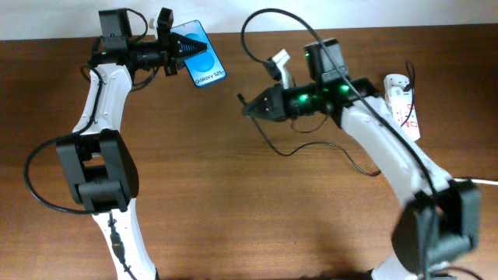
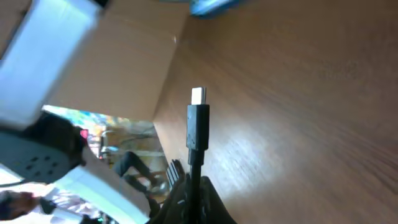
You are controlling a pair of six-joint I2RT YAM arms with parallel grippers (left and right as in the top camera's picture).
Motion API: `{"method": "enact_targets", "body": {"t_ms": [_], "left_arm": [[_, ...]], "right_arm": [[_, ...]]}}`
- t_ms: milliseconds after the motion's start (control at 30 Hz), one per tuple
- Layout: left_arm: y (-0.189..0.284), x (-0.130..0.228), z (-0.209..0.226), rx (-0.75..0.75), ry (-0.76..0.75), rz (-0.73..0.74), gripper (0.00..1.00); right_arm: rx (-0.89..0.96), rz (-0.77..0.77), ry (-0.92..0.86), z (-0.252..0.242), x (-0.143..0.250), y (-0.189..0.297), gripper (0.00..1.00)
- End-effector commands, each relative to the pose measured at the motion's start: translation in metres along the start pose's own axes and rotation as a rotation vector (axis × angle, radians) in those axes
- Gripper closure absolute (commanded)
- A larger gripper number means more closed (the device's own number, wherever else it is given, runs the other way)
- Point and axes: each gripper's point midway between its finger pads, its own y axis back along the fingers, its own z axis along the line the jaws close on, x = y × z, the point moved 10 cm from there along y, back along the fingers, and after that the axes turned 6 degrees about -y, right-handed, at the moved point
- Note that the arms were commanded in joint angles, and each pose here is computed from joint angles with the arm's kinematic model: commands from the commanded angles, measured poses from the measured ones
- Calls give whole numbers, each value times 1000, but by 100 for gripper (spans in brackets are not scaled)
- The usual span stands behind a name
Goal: Plug charger to phone and switch on socket
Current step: 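Push the cable plug up into the phone's bottom port with the right gripper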
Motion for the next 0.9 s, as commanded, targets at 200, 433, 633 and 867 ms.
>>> {"method": "enact_targets", "body": {"t_ms": [200,433,633,867], "left_arm": [[-49,17,-13,93,73,157,100],[-49,18,-15,117,87,178,100],[-48,19,-17,147,86,201,100],[-49,16,-18,144,42,192,100]], "right_arm": [[190,-68,-34,29,18,-19,96],[280,-164,-73,12,14,-25,96],[183,-140,-109,18,14,-28,96],[142,-126,-111,22,14,-28,96]]}}
